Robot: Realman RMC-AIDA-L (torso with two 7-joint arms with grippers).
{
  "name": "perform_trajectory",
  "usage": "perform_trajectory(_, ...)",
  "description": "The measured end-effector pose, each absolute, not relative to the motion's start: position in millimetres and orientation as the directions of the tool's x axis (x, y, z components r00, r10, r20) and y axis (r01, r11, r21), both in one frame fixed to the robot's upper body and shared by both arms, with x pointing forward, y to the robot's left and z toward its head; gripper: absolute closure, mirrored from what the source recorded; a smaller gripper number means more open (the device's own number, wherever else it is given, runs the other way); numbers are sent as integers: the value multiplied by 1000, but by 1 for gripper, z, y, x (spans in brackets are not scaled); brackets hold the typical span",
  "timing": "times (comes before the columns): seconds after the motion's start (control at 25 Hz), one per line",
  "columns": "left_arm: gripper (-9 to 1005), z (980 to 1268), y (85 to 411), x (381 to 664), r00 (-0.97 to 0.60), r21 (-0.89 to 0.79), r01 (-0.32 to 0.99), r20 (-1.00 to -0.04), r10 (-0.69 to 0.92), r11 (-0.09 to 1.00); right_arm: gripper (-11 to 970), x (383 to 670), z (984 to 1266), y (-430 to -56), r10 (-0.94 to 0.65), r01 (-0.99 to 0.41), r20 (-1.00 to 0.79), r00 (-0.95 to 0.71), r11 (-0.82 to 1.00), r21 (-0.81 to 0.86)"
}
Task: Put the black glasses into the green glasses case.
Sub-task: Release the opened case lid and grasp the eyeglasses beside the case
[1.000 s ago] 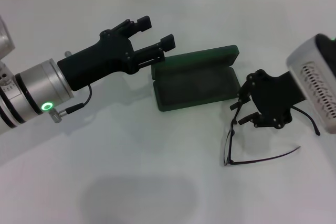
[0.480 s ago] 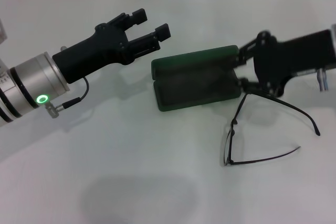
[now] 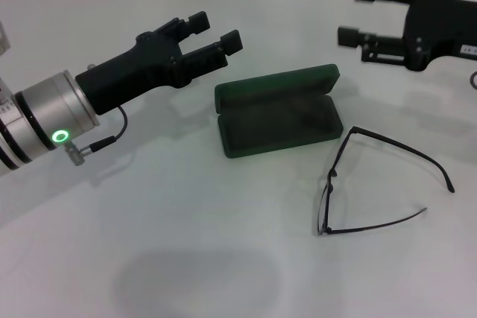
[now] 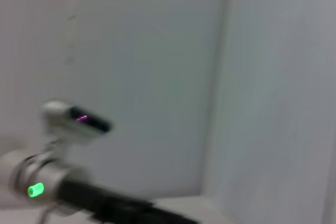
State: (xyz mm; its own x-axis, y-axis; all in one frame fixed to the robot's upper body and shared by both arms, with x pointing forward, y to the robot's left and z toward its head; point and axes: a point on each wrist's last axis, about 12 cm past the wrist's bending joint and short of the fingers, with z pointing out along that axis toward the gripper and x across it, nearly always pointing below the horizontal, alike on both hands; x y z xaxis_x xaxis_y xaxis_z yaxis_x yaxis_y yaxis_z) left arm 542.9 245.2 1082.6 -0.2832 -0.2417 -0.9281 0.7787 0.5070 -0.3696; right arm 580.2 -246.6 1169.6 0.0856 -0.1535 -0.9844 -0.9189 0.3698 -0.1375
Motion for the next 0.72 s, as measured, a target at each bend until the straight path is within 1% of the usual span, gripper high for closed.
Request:
perform_trajectory(0.12,103,1082,245,543,-281,-366,780,-929,-240,508,293,575,1159,-246,-163,-894,-981,102,417,-162)
perform_trajectory(0.24,103,1081,244,542,-281,-369,778,-928,-244,509,270,573,1147,-238,-233,-878,-963,133,424,-224)
perform_trajectory(0.36,103,1082,243,543,-270,-362,780,-931,-247,511,247,576,1140,-233,-265,-835,-950,164,475,-277)
perform_trajectory(0.44,103,1083,243,543,-258,-358,778,-931,-257,516,269,579,1139,-230,-262,-793,-948,182,530,-299)
perform_trajectory(0.52,103,1083,245,543,-249,-357,774,-931,-266,524,290,580,1140,-225,-291,-765,-928,232,535,-359)
perform_trajectory(0.6,103,1083,246,543,-241,-352,772,-933,-268,529,312,580,1141,-217,-331,-759,-899,288,494,-425)
perform_trajectory(0.72,103,1083,247,543,-232,-342,774,-936,-263,533,340,581,1148,-201,-423,-765,-827,372,366,-531)
